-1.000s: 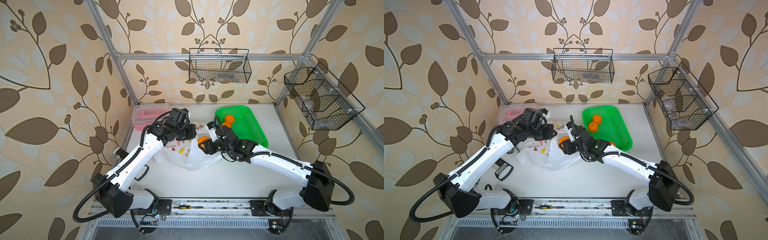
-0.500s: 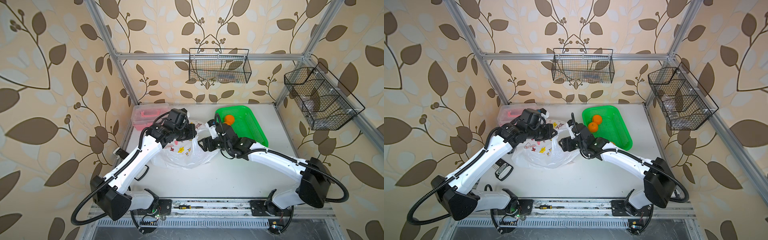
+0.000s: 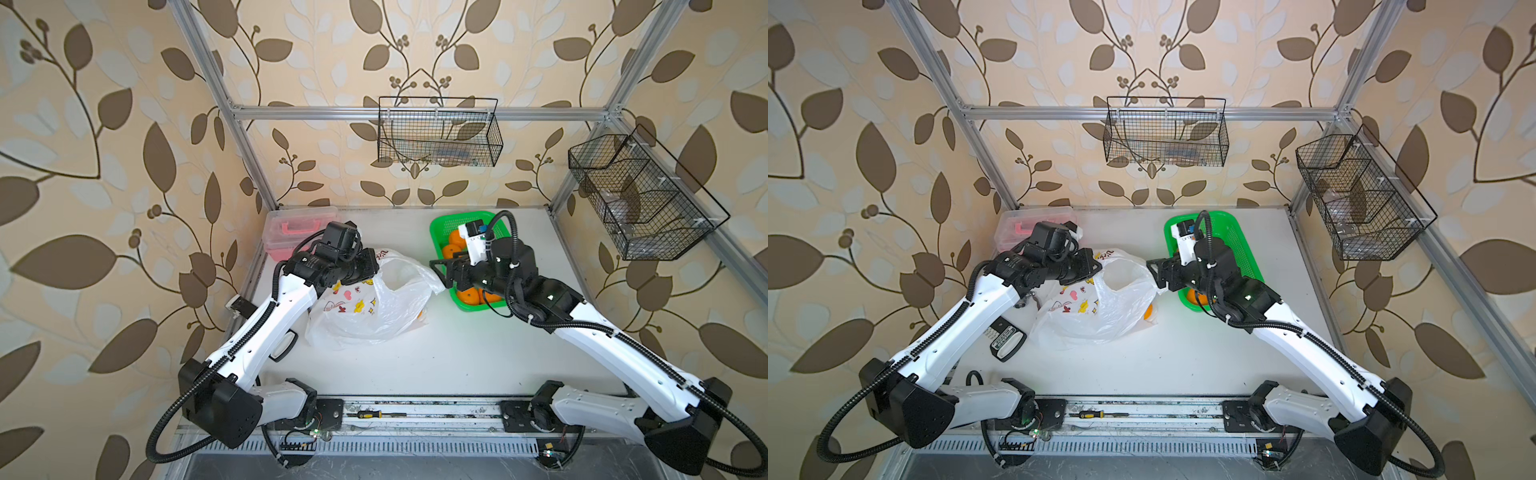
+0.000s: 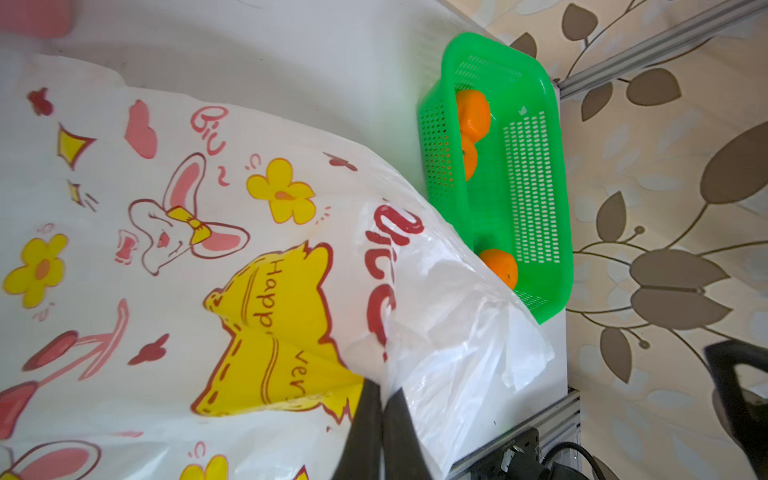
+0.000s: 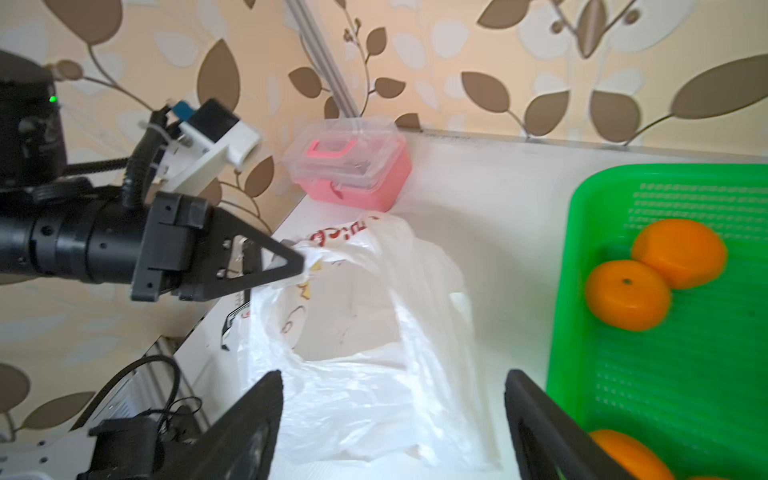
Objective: Place the oranges into plastic bags & tie knots
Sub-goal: Place the orange in the plastic bag, then adjust the plastic bag at the center of the board, then pick up the orange from the basket.
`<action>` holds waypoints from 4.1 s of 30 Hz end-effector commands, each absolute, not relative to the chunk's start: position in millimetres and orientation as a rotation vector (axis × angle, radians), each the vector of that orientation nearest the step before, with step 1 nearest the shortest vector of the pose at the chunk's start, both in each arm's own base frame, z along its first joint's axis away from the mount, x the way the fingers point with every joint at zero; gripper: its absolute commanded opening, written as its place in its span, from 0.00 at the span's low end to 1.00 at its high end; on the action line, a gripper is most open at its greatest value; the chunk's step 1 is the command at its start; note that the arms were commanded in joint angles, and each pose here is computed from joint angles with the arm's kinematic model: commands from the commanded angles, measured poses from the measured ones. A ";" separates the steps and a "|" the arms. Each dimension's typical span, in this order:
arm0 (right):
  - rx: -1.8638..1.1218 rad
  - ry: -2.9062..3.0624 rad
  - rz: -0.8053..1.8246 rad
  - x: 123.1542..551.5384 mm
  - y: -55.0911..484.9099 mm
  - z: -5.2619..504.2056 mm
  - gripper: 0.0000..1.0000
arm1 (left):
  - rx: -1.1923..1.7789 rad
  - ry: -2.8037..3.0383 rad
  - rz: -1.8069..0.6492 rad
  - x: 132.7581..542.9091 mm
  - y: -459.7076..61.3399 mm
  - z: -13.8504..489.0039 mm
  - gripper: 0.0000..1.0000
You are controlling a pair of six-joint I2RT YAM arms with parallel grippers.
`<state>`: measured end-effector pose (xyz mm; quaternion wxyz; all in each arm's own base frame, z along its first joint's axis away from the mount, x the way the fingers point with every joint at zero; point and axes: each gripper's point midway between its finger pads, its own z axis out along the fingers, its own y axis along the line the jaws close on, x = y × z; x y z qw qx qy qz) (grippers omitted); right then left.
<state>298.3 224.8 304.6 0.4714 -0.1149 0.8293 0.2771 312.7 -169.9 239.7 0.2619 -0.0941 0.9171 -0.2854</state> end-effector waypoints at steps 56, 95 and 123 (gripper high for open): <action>-0.441 2.075 0.695 290.5 234.2 262.2 0.56 | -0.246 2.424 -0.904 307.4 -163.8 264.8 0.00; 0.115 2.487 0.438 510.7 153.9 68.1 0.89 | -0.241 2.431 -0.862 312.3 -160.8 258.7 0.00; -0.009 2.386 0.252 462.8 122.4 136.8 0.62 | -0.240 2.444 -0.871 308.8 -161.5 254.2 0.00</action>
